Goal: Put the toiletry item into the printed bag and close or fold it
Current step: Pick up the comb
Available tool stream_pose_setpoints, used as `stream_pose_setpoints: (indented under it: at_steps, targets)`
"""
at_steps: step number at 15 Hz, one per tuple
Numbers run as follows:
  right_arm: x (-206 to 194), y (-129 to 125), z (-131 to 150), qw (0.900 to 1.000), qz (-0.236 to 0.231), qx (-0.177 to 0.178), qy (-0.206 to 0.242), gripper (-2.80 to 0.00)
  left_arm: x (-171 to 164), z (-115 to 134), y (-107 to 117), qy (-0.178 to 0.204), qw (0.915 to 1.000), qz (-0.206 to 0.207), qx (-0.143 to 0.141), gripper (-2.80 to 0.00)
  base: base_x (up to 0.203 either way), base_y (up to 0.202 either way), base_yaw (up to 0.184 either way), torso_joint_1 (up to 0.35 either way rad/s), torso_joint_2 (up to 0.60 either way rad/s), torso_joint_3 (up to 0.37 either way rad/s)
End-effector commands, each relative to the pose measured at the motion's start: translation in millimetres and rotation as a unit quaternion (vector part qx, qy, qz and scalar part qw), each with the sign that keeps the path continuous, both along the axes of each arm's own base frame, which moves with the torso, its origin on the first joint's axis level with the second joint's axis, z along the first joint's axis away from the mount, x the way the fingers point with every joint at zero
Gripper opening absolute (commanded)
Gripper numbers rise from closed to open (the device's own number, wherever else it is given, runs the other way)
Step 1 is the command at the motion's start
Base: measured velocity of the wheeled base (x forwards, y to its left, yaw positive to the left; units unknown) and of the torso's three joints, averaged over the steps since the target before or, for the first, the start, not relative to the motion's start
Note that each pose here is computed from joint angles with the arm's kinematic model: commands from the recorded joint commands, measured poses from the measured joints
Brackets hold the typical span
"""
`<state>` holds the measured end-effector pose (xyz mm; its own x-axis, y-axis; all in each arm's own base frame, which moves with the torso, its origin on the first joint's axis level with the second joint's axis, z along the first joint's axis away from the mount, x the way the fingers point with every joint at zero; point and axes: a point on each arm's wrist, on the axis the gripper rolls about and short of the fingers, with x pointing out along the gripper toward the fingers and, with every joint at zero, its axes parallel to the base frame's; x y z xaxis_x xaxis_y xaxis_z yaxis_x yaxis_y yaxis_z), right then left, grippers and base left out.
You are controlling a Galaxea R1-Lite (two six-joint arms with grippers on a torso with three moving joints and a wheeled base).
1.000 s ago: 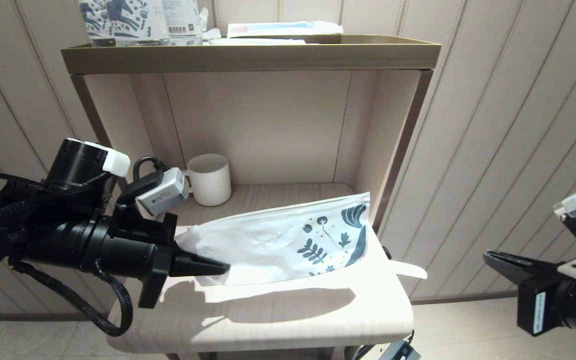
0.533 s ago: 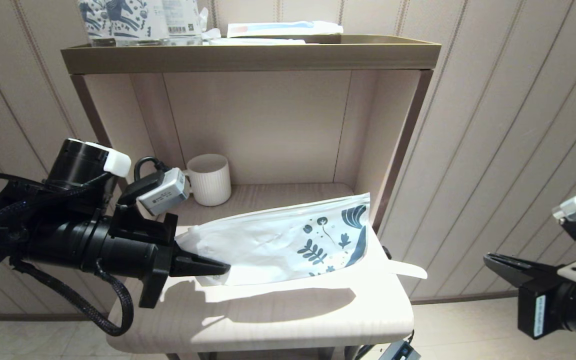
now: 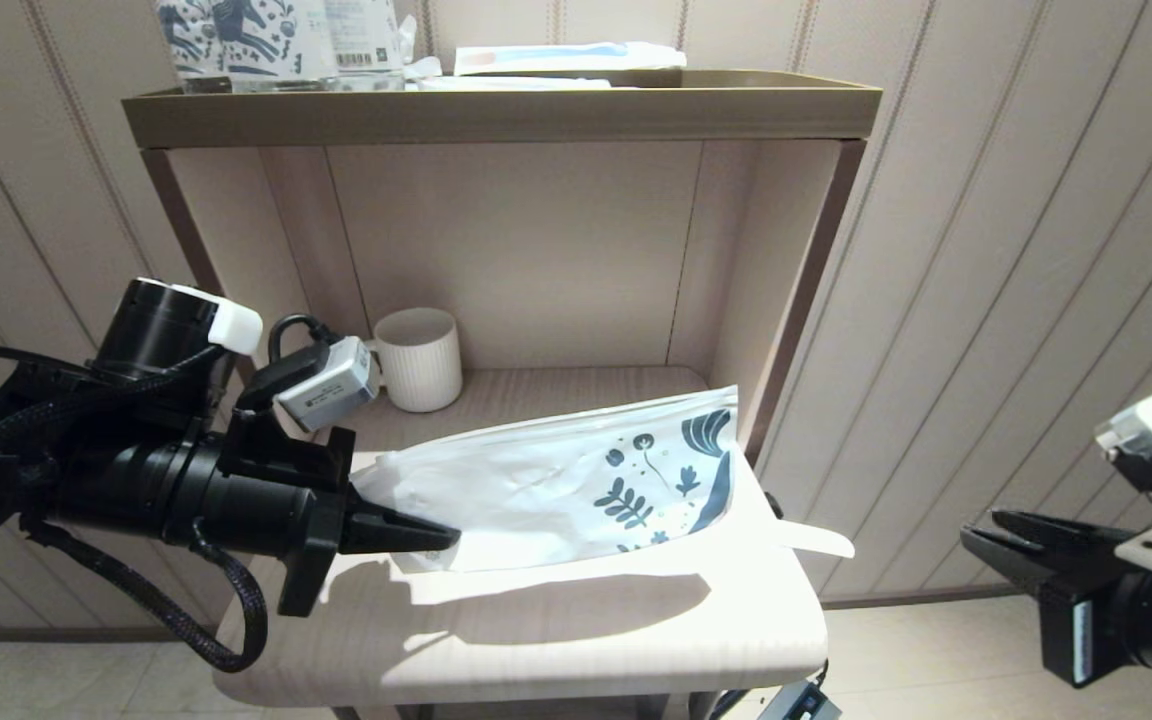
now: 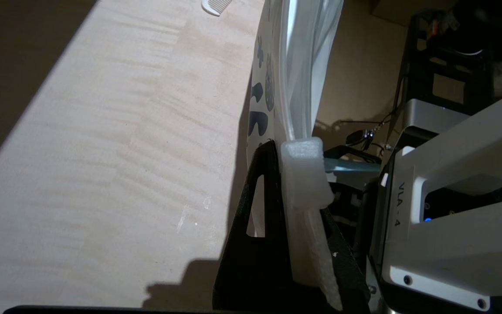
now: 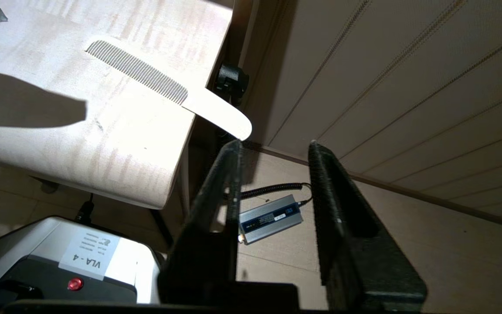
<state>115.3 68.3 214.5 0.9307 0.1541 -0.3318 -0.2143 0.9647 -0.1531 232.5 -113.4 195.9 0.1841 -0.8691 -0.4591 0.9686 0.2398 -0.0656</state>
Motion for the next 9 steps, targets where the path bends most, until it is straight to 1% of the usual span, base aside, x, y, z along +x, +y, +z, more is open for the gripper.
stream_pose_setpoints:
  at_steps: [1, 9]
  targets:
    - [0.4, 0.2, 0.7, 1.000, -0.001, 0.000, -0.001, 0.00, 0.5, -0.9, -0.2, 0.001, 1.0000, -0.002, 0.000, -2.80, 0.000, 0.000, 0.000, 0.000, 0.00, 0.000]
    - [-3.3, -2.0, -3.6, 1.000, 0.001, -0.001, 0.002, 0.00, 0.3, -1.7, -0.7, 0.003, 1.0000, -0.003, 0.000, -2.80, 0.000, 0.000, 0.000, 0.000, 0.00, 0.000]
